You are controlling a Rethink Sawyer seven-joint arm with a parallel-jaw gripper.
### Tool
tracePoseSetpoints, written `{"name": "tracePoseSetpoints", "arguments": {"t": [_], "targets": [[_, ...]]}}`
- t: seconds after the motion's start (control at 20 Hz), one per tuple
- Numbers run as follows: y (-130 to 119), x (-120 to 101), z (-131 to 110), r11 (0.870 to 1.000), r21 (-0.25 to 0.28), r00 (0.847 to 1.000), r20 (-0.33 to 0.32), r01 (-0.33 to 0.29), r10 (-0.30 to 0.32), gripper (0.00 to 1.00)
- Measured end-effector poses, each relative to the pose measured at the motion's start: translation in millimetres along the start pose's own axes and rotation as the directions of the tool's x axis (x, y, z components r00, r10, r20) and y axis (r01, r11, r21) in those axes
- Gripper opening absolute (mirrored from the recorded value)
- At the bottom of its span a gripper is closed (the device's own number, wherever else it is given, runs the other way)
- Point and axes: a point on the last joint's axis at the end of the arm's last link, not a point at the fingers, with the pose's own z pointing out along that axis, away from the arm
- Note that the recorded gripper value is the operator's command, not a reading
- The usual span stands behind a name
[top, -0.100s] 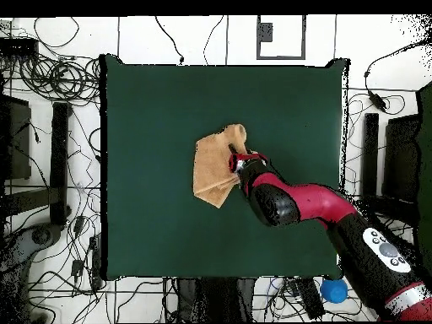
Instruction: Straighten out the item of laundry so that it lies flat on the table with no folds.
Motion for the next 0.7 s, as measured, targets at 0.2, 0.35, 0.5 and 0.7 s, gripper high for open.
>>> {"name": "tracePoseSetpoints", "arguments": {"t": [0.2, 0.35, 0.5, 0.7], "targets": [[8.9, -0.9, -0.7, 1.0, 0.007, 1.0, 0.004, 0.001, -0.001, 0.0], [7.8, -1.7, -1.9, 1.0, 0.023, 1.0, -0.002, -0.009, 0.009, 0.0], [4.3, -2.0, -4.0, 0.999, 0.041, 1.0, -0.009, -0.015, 0.016, 0.0], [2.0, -0.3, -5.0, 0.998, 0.058, 1.0, -0.019, -0.021, 0.022, 0.0]]}}
